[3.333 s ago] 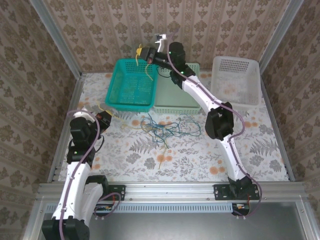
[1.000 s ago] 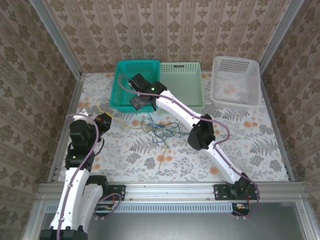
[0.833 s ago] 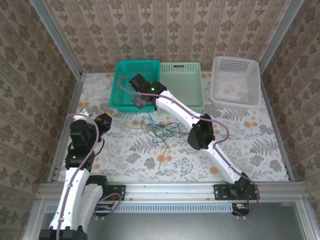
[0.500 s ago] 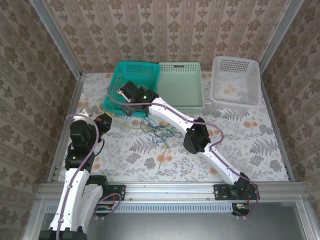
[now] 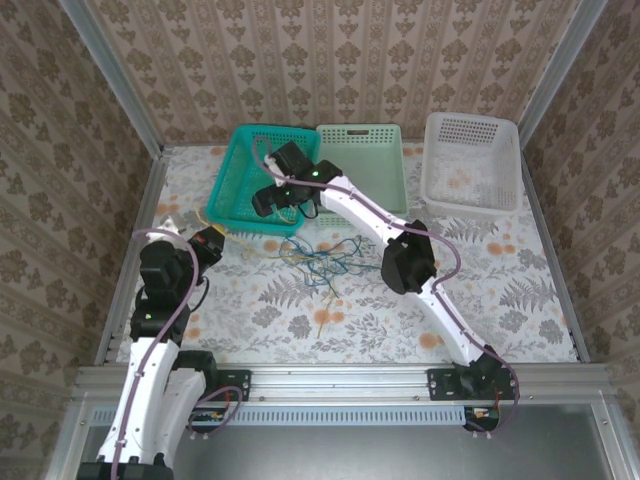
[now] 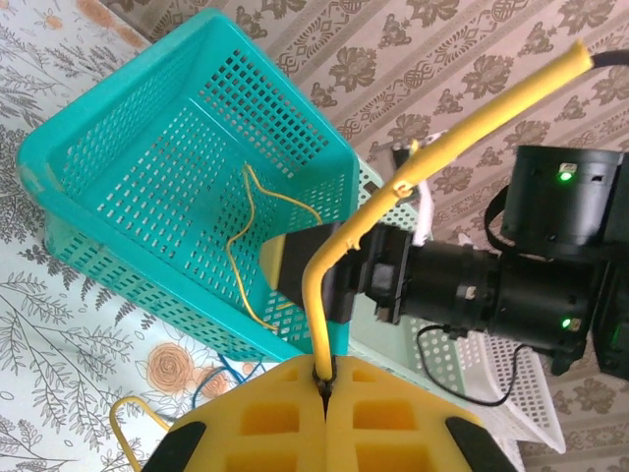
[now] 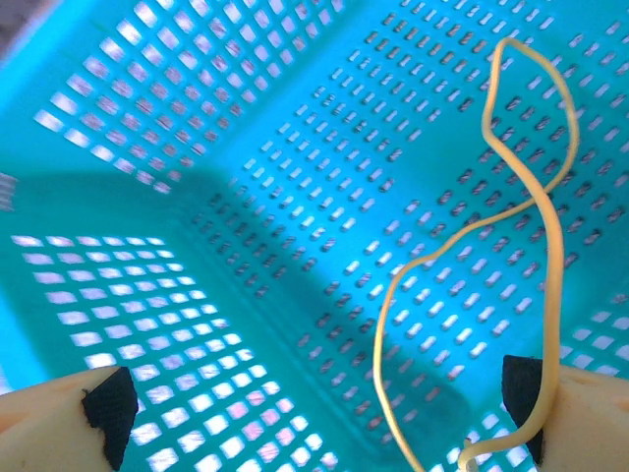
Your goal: Untangle the cables
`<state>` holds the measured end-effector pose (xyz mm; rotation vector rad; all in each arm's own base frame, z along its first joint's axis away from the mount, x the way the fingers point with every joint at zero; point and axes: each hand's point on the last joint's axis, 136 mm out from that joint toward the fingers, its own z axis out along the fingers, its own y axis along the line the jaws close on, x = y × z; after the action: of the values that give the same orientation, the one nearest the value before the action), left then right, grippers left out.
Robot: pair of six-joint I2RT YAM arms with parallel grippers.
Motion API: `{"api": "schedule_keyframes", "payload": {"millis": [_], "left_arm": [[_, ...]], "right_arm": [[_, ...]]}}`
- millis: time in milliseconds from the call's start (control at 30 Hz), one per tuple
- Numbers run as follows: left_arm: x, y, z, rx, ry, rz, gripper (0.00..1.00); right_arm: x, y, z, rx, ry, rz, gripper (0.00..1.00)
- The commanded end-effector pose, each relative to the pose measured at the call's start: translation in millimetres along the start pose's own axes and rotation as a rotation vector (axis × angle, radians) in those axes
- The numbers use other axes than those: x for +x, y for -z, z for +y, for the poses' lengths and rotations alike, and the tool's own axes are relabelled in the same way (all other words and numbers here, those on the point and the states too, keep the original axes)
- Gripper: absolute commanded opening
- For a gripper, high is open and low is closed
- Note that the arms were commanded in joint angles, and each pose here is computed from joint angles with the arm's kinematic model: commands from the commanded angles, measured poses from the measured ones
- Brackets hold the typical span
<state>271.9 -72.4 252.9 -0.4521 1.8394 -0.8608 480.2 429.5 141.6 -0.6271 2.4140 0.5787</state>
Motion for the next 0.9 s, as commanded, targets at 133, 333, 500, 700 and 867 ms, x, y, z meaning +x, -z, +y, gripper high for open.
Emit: {"api": "schedule_keyframes", "payload": {"millis": [133, 333, 500, 700, 867], "left_arm": [[-13.6, 1.0, -18.2, 0.013, -0.123, -0.004, 0.00], [-12.1, -3.3, -21.0, -0.008, -0.163, 0.015, 0.03], [-4.1, -8.1, -17.9, -0.050, -0.196, 0.075, 0.44], [12.2, -14.7, 1.0, -0.165, -0.260, 0.180, 0.71], [6.4, -10.9, 19.3, -0.324, -0.387, 0.207, 0.74]], "right_arm": [[-49.7, 60.5, 30.1, -0.209, -0.118, -0.126, 1.00], [-34.7, 60.8, 23.1, -0.171, -0.108, -0.066, 1.00], [-32.2, 63.1, 27.1, -0.193, -0.111, -0.054, 1.00], [-42.9, 69.1, 34.8, -0.263, -0.166, -0.081, 1.00], [-54.0, 75.9, 27.6, -0.276, -0.220, -0.112, 1.00]]}}
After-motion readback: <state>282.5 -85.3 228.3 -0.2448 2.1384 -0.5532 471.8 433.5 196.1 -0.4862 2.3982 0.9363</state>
